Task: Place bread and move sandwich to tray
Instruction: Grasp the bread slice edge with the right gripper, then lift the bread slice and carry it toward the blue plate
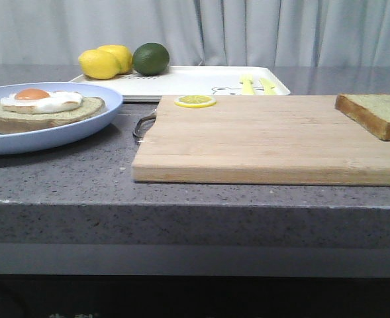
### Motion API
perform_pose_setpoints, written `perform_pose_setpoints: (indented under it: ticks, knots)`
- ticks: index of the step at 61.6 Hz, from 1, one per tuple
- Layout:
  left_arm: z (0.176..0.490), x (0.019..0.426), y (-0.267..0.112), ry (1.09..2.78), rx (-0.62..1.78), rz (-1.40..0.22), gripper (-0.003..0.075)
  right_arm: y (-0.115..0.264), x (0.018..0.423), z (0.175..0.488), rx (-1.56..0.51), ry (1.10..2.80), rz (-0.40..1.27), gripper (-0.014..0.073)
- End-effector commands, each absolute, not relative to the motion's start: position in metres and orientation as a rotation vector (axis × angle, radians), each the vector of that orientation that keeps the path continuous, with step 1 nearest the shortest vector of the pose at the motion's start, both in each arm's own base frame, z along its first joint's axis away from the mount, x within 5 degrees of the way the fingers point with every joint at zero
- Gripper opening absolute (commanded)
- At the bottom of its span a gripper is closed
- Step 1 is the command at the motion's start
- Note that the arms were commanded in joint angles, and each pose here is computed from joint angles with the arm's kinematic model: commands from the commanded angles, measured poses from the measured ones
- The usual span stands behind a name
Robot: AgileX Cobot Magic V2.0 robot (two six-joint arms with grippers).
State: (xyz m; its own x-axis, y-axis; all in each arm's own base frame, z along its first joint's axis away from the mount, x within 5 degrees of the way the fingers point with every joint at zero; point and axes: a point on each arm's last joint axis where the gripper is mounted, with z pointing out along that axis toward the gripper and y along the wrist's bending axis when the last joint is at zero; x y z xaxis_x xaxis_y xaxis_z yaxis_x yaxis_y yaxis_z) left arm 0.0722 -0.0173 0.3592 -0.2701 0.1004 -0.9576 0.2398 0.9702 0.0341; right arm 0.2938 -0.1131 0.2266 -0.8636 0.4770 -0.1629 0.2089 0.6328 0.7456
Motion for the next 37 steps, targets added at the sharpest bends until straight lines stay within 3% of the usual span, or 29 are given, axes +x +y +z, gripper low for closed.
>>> perform_pose_setpoints:
  ticks: [1, 20, 37]
  knots:
    - [0.373, 0.075, -0.018, 1.754, 0.24, -0.147, 0.0544, -0.101, 0.288, 0.255, 0.431, 2.436, 1.256, 0.0254]
    - [0.373, 0.075, -0.018, 1.755, 0.238, -0.146, 0.0544, -0.09, 0.276, 0.294, 0.36, 2.33, 1.206, 0.0155]
    - [0.373, 0.075, -0.018, 1.755, 0.238, -0.146, 0.0544, -0.043, 0.254, 0.341, 0.111, 2.278, 1.139, -0.0029]
